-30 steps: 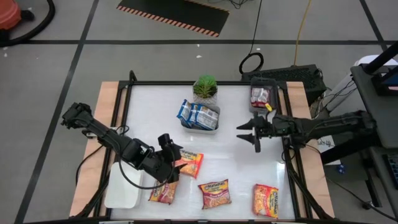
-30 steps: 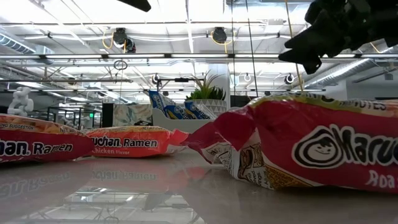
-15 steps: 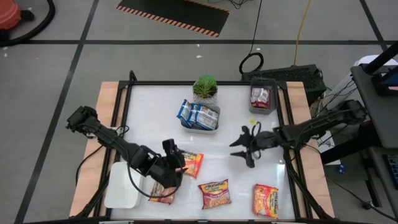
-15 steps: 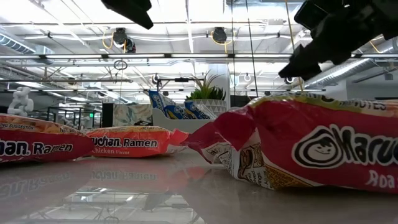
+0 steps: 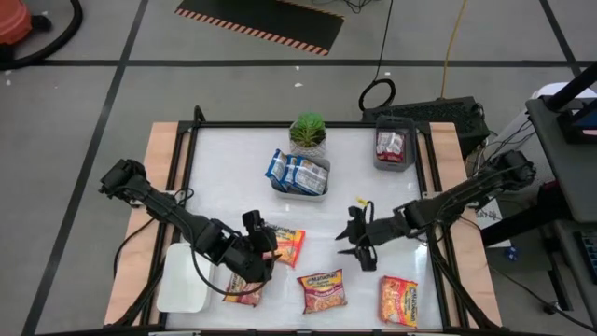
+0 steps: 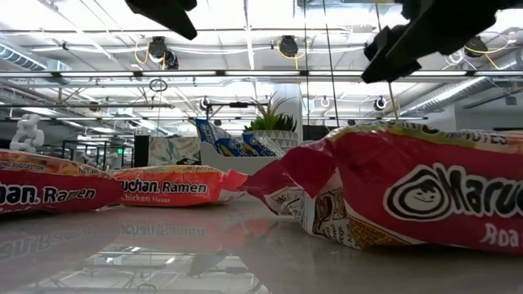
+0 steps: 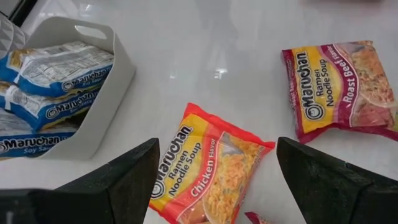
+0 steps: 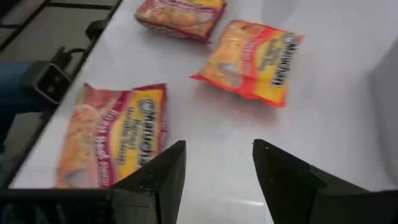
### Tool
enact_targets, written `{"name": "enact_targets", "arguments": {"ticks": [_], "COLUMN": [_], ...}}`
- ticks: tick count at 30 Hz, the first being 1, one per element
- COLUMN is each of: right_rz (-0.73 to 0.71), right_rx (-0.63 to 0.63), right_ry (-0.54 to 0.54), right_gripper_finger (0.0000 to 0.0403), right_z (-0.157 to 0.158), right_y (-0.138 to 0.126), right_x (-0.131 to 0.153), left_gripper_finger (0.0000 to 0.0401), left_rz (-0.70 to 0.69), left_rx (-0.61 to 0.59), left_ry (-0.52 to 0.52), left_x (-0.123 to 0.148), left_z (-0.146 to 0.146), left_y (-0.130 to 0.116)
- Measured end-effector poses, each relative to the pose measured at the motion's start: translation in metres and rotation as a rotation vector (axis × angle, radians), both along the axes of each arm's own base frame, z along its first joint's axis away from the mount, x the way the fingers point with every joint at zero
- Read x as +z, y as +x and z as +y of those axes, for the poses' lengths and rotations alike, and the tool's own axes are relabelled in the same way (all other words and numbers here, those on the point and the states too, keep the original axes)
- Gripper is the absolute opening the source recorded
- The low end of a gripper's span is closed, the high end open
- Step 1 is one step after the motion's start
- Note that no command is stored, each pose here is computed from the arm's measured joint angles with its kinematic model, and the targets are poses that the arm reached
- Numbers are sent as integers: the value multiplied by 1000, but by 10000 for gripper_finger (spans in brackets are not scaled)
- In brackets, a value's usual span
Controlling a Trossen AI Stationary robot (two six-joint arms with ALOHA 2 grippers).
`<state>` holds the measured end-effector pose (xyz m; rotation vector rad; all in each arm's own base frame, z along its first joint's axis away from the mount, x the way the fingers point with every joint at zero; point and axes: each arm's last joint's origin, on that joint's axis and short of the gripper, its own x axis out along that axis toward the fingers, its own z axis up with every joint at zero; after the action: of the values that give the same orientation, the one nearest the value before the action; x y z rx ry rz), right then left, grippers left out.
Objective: Sort Maruchan noodles
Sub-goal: Put the right red noodle pack into the black bin
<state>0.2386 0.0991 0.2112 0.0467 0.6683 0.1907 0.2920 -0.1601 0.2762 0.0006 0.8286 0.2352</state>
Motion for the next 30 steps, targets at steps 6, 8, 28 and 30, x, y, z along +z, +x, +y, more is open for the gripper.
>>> {"name": "enact_targets", "arguments": {"ticks": [6, 8, 28, 30], "right_rz": [134, 172, 237, 235], "right_rx": [66, 94, 95, 100], "right_ry": [-37, -65, -154, -149], "right_gripper_finger": [180, 180, 181, 181], "right_z": [33, 43, 80, 83], "right_y": [13, 16, 11, 14], "right_x": [-6, -15, -56, -62], "left_gripper_finger": [328, 328, 274, 273], "left_rz": [-13, -20, -293, -303], "left_rx": [28, 40, -155, -145], "left_ry": [-40, -61, -180, -168], "left_x": [0, 0, 21, 21], "left_z": [-5, -8, -70, -71], "left_y": [-3, -5, -21, -22]}}
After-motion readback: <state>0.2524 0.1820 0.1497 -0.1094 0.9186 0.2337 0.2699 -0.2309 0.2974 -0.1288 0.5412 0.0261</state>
